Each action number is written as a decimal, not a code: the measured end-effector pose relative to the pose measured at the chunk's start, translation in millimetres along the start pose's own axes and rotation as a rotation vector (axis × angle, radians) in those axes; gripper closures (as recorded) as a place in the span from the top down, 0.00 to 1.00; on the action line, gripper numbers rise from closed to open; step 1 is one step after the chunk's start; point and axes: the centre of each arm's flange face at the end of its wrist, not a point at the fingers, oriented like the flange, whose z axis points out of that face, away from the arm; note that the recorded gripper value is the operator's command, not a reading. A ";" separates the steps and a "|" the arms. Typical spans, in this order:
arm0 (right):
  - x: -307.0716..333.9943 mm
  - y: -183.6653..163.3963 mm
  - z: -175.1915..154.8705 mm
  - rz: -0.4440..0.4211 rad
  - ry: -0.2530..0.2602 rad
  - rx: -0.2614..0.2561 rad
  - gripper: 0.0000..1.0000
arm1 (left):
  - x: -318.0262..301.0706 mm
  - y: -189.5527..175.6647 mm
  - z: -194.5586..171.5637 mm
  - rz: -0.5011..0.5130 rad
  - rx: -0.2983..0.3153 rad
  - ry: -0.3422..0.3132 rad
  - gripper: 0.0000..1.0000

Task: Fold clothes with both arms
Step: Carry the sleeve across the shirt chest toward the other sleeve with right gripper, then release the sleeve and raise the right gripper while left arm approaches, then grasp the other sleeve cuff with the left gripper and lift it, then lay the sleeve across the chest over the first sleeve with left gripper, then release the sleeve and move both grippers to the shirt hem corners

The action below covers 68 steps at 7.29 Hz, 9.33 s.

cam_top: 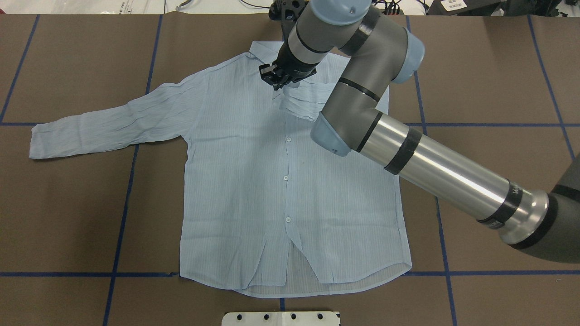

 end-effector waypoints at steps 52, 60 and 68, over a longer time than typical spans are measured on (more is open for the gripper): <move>421.2 88.3 -165.5 0.114 0.272 -0.202 1.00 | 683.5 -270.1 90.5 -0.812 -0.031 0.380 0.00; 415.8 90.4 -164.2 0.124 0.240 -0.211 1.00 | 784.1 -222.2 230.7 -0.849 0.081 0.479 1.00; 231.0 207.5 -118.8 0.218 0.176 -0.161 1.00 | 654.9 -96.8 124.1 -0.673 0.050 0.335 1.00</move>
